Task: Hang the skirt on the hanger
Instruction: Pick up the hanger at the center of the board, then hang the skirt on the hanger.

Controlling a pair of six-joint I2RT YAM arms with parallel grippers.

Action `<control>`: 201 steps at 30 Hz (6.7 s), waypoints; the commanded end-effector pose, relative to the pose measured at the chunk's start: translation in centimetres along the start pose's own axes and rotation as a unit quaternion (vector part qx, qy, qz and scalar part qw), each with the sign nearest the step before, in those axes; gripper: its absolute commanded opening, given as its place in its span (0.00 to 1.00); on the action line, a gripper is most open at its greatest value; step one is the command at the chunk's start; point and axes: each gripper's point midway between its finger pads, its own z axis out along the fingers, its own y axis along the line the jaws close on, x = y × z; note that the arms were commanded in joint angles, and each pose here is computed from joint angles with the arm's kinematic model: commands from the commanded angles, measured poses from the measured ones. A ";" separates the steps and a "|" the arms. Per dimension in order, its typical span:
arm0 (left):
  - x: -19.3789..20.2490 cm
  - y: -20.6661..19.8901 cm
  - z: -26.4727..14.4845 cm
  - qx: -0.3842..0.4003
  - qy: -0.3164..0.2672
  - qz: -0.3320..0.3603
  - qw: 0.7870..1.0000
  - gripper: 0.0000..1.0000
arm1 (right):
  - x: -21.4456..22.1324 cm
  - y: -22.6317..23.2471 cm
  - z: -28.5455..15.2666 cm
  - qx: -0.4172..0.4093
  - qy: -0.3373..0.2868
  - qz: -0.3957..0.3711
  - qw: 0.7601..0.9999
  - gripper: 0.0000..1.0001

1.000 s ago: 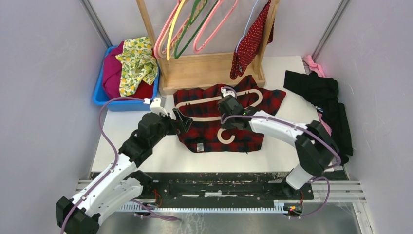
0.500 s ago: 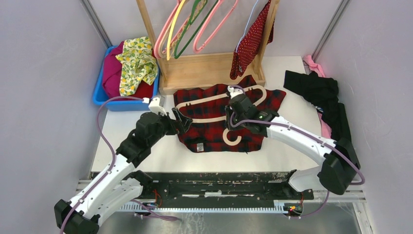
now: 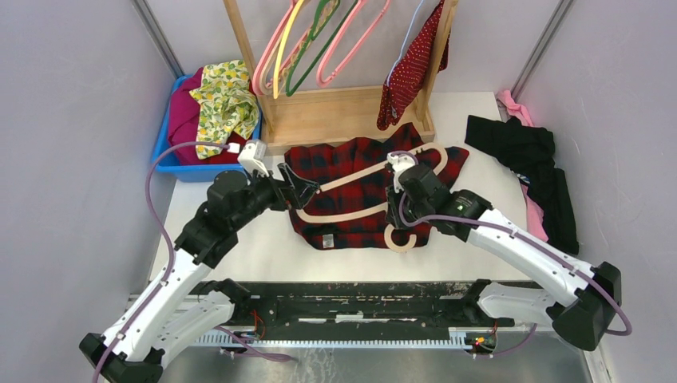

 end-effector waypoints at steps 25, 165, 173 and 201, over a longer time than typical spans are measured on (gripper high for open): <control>9.0 -6.3 2.5 0.246 0.213 -0.030 0.945 0.99 | 2.4 8.9 -6.3 -0.187 -0.003 -0.191 0.964 0.11; 6.7 -3.7 -0.2 0.135 0.062 -0.177 0.973 0.99 | -1.2 4.9 -14.5 -0.236 -0.258 0.199 0.915 0.01; 10.9 2.4 1.6 -0.035 0.141 -0.052 0.988 0.99 | 4.1 1.0 -16.4 -0.188 -0.191 0.202 0.942 0.01; 14.2 6.9 8.4 -0.310 0.212 0.276 0.884 0.84 | 10.5 1.0 -16.1 -0.204 -0.070 0.161 0.963 0.02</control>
